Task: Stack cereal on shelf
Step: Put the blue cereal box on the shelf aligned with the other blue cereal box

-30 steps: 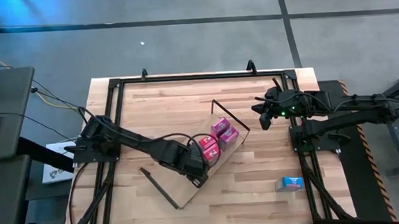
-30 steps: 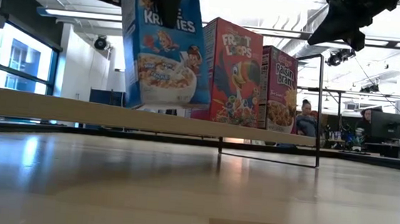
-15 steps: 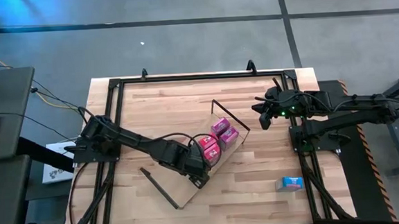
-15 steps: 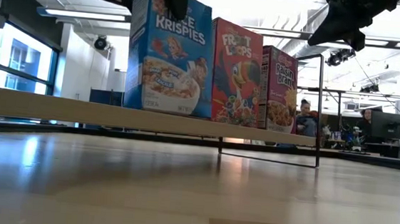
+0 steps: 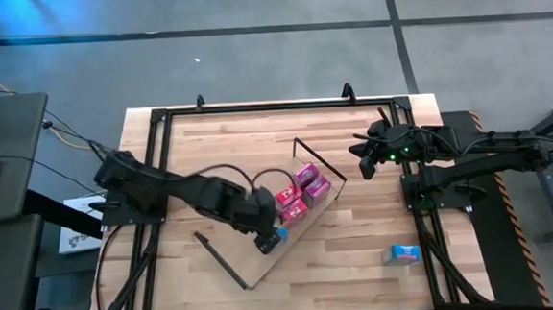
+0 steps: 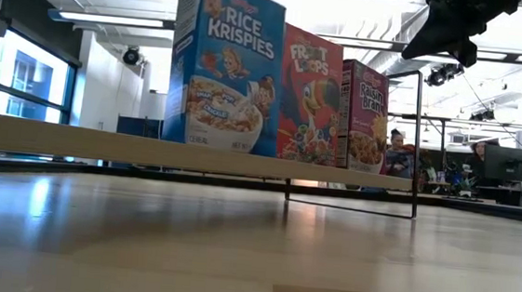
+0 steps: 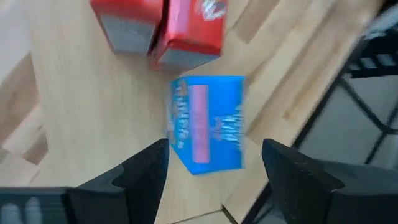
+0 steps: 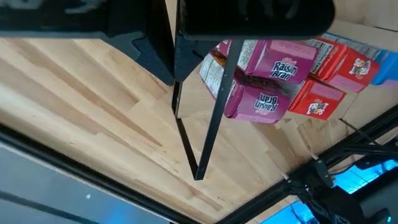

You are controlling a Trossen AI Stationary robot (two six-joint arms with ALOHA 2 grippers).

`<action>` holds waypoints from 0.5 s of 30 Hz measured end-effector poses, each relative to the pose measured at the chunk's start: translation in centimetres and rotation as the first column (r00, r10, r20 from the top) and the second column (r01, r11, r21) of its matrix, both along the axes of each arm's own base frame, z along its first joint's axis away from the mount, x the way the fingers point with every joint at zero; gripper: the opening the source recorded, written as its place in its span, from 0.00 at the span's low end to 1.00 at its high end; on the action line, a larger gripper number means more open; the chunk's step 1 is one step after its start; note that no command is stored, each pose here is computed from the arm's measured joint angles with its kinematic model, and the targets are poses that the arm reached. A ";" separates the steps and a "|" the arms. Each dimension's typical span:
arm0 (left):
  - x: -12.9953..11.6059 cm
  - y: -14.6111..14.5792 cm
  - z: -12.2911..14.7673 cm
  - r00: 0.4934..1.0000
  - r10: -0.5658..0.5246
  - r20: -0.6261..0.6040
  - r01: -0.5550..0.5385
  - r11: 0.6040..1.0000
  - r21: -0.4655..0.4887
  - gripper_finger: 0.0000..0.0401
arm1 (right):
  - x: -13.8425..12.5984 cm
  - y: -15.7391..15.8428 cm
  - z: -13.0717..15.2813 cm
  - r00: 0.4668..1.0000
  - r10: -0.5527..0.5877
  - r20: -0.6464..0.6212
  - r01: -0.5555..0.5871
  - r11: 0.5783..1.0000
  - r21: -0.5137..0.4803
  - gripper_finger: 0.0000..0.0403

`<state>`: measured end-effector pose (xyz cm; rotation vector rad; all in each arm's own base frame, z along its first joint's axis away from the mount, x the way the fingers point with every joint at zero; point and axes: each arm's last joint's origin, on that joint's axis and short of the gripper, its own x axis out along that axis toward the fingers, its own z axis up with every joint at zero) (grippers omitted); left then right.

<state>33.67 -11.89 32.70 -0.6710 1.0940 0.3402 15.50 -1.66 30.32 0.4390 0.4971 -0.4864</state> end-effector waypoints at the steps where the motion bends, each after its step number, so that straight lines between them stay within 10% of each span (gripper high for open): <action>1: -0.4 0.2 0.7 1.000 -0.012 0.022 0.012 1.000 -0.001 0.62 | 0.0 0.0 0.0 1.000 -0.001 0.002 0.001 1.000 0.009 0.00; 8: -3.5 3.0 5.1 0.982 -0.015 0.188 -0.021 0.982 0.186 0.62 | 0.1 0.0 0.1 1.000 -0.018 0.015 0.018 1.000 -0.003 0.00; 15: -7.1 5.1 7.7 0.944 0.033 0.329 -0.194 0.861 0.471 0.55 | 0.3 0.0 0.7 0.997 0.011 0.080 -0.010 1.000 -0.011 0.00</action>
